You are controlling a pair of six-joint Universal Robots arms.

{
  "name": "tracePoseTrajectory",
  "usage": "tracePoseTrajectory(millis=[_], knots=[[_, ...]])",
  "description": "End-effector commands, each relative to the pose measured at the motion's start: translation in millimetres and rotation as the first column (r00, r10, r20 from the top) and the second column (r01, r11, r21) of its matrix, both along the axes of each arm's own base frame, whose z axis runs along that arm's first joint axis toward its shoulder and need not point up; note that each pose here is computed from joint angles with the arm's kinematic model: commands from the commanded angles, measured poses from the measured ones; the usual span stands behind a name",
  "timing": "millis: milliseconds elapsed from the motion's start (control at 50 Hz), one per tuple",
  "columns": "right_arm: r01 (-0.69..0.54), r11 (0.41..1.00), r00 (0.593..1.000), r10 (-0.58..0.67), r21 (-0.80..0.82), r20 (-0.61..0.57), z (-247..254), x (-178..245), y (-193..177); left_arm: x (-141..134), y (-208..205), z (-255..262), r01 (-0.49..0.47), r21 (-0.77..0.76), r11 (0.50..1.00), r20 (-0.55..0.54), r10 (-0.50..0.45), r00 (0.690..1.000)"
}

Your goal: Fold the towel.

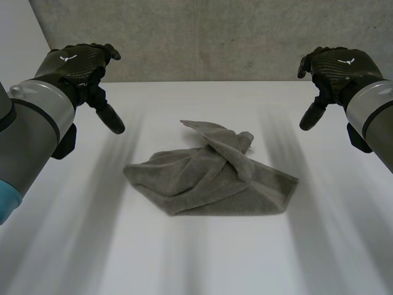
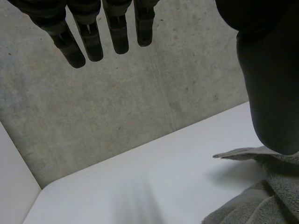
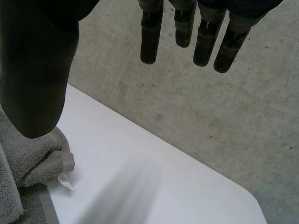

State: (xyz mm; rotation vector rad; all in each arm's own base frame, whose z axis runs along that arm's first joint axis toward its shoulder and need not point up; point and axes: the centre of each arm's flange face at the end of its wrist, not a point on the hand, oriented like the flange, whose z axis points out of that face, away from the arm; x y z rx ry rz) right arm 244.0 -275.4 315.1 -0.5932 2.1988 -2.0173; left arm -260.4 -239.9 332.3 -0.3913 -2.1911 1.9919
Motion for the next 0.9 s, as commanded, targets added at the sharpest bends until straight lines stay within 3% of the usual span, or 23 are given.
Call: tracePoseTrajectory(millis=[20, 220, 300, 380, 500, 580, 620, 680, 700, 720, 760, 820, 900], knots=[[0.002, 1.0, 1.0, -0.002, 0.001, -0.001, -0.9, -0.2, 0.2, 0.3, -0.1, 1.2, -0.002, -0.004, 1.0, 0.0, 0.002, 1.0], [-0.008, 1.0, 1.0, 0.008, -0.001, 0.002, -2.2, 1.4, 1.2, 0.4, -1.2, -5.4, -0.001, 0.013, 1.0, 0.008, 0.0, 1.0], [-0.071, 0.997, 0.997, 0.071, -0.024, 0.011, -10.6, 11.1, 1.8, -3.2, -2.8, -16.2, 0.017, 0.04, 0.999, 0.019, -0.018, 1.0], [-0.227, 0.972, 0.974, 0.228, 0.056, -0.006, -49.5, 32.3, -4.1, -12.7, -18.7, -61.9, 0.03, 0.111, 0.993, 0.051, -0.035, 0.998], [-0.268, 0.957, 0.962, 0.272, 0.114, -0.018, -77.5, 46.2, -16.7, -26.1, -45.6, -118.2, 0.031, 0.115, 0.993, 0.098, -0.042, 0.994], [-0.369, 0.915, 0.924, 0.38, 0.162, -0.045, -115.7, 89.3, -6.5, -31.2, -57.1, -146.7, 0.042, 0.118, 0.992, 0.193, -0.065, 0.979], [-0.397, 0.903, 0.909, 0.412, 0.163, -0.066, -125.2, 101.1, -3.8, -32.6, -63.3, -170.6, 0.054, 0.138, 0.989, 0.303, -0.094, 0.948], [-0.445, 0.882, 0.876, 0.465, 0.155, -0.129, -139.8, 118.2, 1.2, -33.6, -65.5, -180.4, 0.06, 0.145, 0.988, 0.355, -0.109, 0.929], [-0.471, 0.869, 0.855, 0.492, 0.15, -0.164, -147.4, 126.5, 4.7, -34.3, -67.4, -191.3, 0.068, 0.152, 0.986, 0.41, -0.125, 0.903], [-0.471, 0.869, 0.855, 0.492, 0.15, -0.165, -147.4, 126.6, 4.7, -34.3, -67.4, -191.4, 0.068, 0.152, 0.986, 0.411, -0.125, 0.903], [-0.514, 0.847, 0.812, 0.532, 0.138, -0.241, -162.7, 142.2, 11.0, -35.3, -69.2, -202.1, 0.075, 0.161, 0.984, 0.45, -0.141, 0.882], [-0.528, 0.842, 0.793, 0.536, 0.114, -0.289, -169.3, 151.2, 7.1, -36.1, -72.0, -207.8, 0.074, 0.167, 0.983, 0.453, -0.143, 0.88], [-0.522, 0.848, 0.796, 0.524, 0.096, -0.301, -170.2, 156.0, 0.3, -37.0, -73.2, -211.3, 0.076, 0.171, 0.982, 0.453, -0.147, 0.879]])
